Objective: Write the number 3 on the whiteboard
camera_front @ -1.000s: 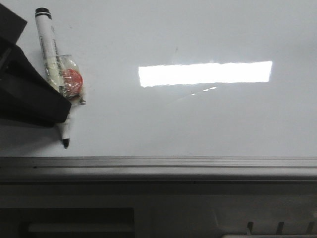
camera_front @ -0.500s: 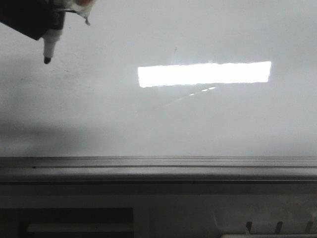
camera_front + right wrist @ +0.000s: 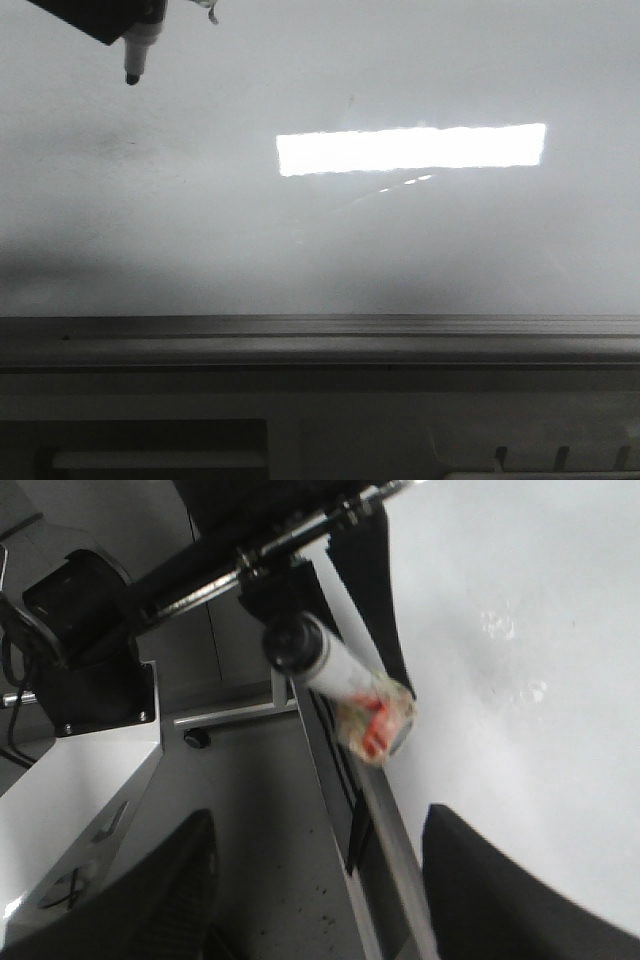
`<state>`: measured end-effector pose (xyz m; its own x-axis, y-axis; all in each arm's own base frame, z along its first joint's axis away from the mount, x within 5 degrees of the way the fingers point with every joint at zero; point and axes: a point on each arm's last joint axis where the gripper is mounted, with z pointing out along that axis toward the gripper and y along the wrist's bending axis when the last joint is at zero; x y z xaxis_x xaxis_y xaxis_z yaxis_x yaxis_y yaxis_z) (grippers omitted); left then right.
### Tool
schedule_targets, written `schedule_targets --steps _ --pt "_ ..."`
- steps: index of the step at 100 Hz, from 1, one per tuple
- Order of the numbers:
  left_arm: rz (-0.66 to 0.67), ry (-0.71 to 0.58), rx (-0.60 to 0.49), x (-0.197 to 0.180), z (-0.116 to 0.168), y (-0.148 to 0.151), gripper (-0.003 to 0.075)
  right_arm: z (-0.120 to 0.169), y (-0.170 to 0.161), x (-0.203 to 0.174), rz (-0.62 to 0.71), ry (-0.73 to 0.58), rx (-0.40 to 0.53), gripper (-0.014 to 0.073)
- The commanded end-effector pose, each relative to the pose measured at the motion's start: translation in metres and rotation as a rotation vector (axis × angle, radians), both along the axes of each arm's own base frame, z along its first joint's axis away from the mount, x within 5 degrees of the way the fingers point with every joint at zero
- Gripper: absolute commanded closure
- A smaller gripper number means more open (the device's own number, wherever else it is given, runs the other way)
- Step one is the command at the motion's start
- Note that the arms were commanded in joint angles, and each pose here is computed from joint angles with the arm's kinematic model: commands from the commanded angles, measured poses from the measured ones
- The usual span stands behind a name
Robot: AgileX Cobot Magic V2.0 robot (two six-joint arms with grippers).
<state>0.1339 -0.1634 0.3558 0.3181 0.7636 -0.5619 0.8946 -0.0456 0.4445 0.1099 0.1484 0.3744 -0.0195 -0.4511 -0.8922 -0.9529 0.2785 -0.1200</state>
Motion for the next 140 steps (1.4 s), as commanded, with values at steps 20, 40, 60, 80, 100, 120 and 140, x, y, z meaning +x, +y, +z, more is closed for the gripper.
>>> schedule_targets --steps 20,40,60,80,100,120,140 --pt "0.0 -0.025 -0.086 -0.004 0.018 -0.001 0.0741 0.015 0.037 0.013 -0.064 -0.149 0.162 0.0195" --pt "-0.004 0.001 -0.101 -0.006 0.018 -0.002 0.0741 0.004 0.048 0.021 -0.068 -0.114 0.133 0.0197" --pt "-0.005 0.016 -0.115 -0.007 0.019 -0.003 0.0741 -0.002 0.053 0.023 -0.057 -0.081 0.114 0.045" --pt "-0.007 0.042 -0.14 -0.009 0.02 -0.004 0.0731 -0.003 0.054 0.024 -0.062 -0.071 0.12 0.0659" --pt "0.049 0.075 -0.248 -0.018 0.033 0.002 0.0357 0.003 0.053 0.029 -0.116 -0.113 0.163 0.0659" --pt "0.192 0.043 -0.402 -0.035 0.058 0.031 0.0204 0.011 0.05 0.037 -0.205 -0.178 0.232 0.0659" --pt "0.415 -0.025 -0.647 -0.065 0.078 0.086 0.0371 0.024 0.041 0.051 -0.367 -0.289 0.342 0.0659"
